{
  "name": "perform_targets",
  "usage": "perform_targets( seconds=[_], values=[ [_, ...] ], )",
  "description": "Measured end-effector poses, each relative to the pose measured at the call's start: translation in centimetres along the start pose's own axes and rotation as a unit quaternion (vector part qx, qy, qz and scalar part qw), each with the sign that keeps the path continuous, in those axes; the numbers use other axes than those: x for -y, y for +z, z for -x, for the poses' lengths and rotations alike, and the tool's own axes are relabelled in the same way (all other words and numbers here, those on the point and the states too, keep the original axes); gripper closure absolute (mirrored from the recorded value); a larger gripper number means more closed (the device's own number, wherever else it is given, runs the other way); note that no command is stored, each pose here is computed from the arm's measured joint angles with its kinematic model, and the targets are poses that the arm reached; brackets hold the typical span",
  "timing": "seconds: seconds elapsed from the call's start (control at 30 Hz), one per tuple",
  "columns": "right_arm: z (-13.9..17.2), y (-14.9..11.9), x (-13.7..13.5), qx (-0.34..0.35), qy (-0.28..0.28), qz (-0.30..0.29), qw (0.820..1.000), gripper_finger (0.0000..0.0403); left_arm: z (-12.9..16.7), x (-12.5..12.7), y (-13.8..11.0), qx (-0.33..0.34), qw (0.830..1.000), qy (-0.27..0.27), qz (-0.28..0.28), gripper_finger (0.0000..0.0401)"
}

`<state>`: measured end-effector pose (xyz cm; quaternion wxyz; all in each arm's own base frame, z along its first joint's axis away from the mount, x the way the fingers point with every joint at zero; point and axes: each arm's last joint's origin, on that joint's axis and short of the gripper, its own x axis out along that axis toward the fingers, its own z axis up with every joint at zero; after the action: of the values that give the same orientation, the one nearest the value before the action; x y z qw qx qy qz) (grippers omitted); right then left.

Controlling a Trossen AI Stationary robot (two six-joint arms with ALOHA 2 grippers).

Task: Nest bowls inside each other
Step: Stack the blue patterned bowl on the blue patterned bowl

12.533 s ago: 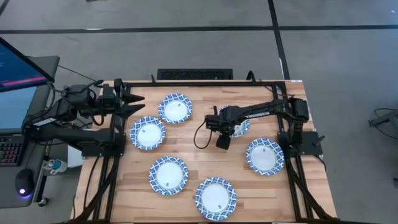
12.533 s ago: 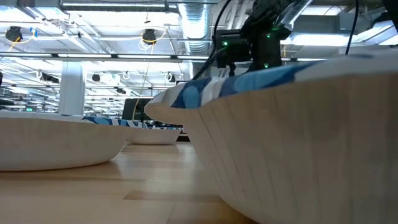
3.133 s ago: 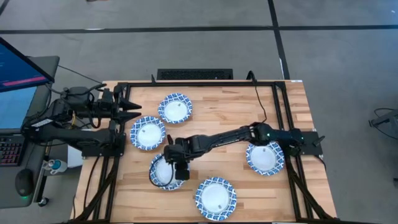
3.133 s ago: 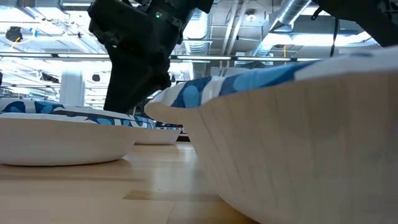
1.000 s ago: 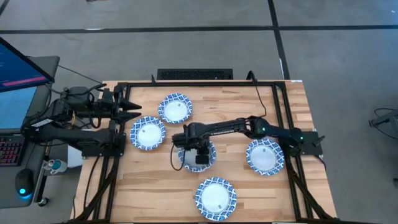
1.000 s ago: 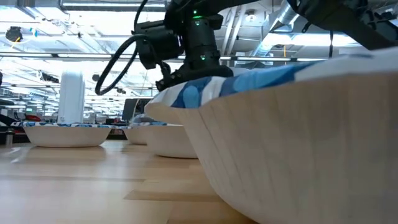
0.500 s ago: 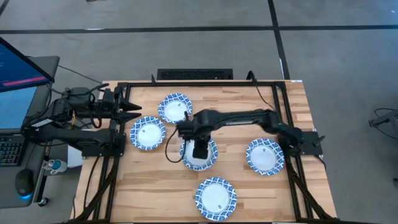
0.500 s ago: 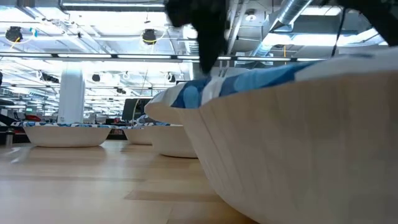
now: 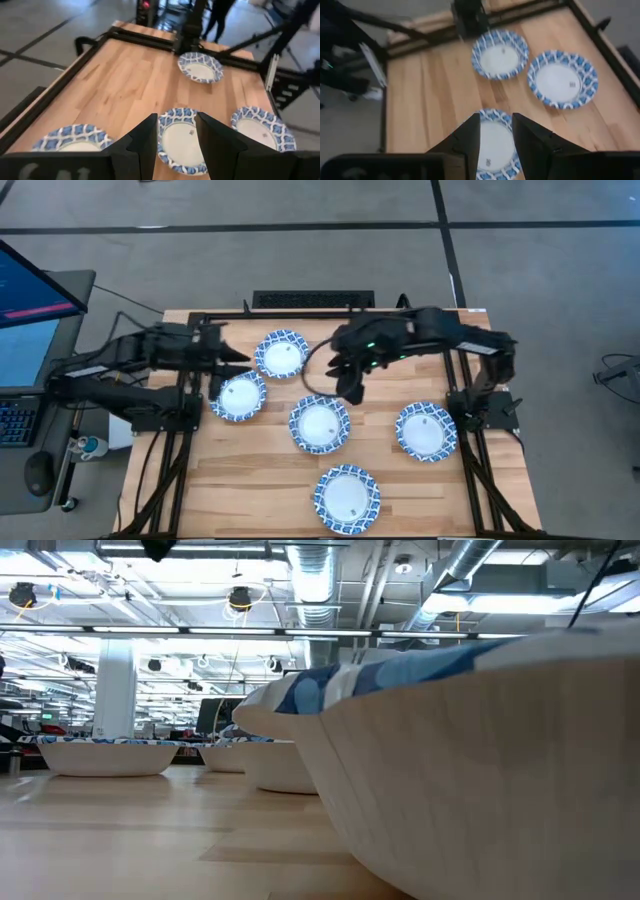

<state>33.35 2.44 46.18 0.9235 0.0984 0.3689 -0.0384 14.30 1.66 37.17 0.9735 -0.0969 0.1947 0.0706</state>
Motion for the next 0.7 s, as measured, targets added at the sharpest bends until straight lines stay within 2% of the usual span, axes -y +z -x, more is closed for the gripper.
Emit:
perform_targets(
  seconds=[0.2, 0.3, 0.5, 0.7],
  values=[
    [1.9, -0.1, -0.6, 0.028, 0.014, 0.043, 0.999, 0.0264, -4.0, -0.3, 0.1, -0.041, 0.999, 0.011, -0.014, 0.0276],
    [1.8, 0.3, -0.3, 0.047, -0.014, 0.058, 0.997, 0.0264, -5.7, -0.8, -0.1, -0.068, 0.997, 0.025, -0.005, 0.0276],
    [1.4, 1.5, 1.2, 0.085, -0.038, 0.061, 0.994, 0.0265, -9.1, -1.8, 0.0, -0.076, 0.997, 0.028, -0.009, 0.0276],
    [0.8, 2.1, 3.1, 0.098, -0.039, 0.046, 0.993, 0.0266, -12.1, -3.7, -1.2, -0.130, 0.991, 0.007, 0.009, 0.0276]
  ],
)
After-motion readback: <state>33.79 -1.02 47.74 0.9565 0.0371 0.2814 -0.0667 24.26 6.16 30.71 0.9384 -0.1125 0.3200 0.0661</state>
